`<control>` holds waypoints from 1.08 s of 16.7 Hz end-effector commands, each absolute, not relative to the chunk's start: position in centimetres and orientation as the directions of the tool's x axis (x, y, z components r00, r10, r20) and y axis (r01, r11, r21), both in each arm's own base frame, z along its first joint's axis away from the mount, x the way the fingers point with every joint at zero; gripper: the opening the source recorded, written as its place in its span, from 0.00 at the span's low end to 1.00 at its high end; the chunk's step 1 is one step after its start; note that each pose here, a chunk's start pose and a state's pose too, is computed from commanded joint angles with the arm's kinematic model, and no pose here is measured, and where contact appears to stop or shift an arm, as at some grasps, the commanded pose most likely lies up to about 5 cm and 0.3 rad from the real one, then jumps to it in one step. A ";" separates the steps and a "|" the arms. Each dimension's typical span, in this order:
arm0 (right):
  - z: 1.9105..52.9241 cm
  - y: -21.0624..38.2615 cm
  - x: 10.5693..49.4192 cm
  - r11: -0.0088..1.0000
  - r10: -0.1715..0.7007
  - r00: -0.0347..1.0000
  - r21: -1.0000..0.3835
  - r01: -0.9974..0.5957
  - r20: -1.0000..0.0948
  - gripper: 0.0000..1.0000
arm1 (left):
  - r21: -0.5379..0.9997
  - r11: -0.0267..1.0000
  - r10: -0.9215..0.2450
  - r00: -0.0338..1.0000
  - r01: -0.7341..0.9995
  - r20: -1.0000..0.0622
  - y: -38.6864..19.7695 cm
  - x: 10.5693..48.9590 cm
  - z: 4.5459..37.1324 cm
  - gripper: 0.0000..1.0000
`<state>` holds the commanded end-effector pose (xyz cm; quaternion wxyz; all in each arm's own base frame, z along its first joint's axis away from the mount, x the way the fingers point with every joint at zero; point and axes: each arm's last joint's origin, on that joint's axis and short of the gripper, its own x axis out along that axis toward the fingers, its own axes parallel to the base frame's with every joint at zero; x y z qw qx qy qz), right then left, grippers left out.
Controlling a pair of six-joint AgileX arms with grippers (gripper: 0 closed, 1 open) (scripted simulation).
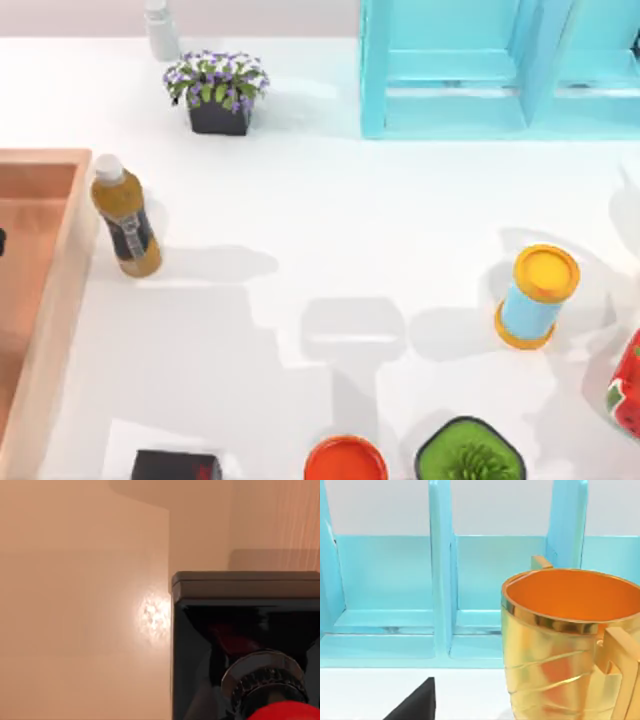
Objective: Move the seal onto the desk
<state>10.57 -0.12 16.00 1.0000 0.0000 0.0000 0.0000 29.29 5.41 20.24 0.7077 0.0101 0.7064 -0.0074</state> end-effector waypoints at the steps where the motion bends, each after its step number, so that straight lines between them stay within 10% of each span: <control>1: 16.0 -0.1 10.6 1.000 0.000 1.000 0.000 0.000 0.000 1.00 | 0.002 1.000 0.002 -0.008 0.025 -1.000 3.9 29.5 21.6 0.00; 8: 16.0 -0.1 10.6 1.000 0.000 1.000 0.000 0.000 0.000 1.00 | 0.005 1.000 0.005 -0.007 0.022 -1.000 -5.1 27.1 30.5 0.00; 18: 16.0 -0.1 10.6 1.000 0.000 1.000 0.000 0.000 0.000 1.00 | 0.002 1.000 0.002 0.002 0.022 -1.000 -8.6 29.5 29.7 0.00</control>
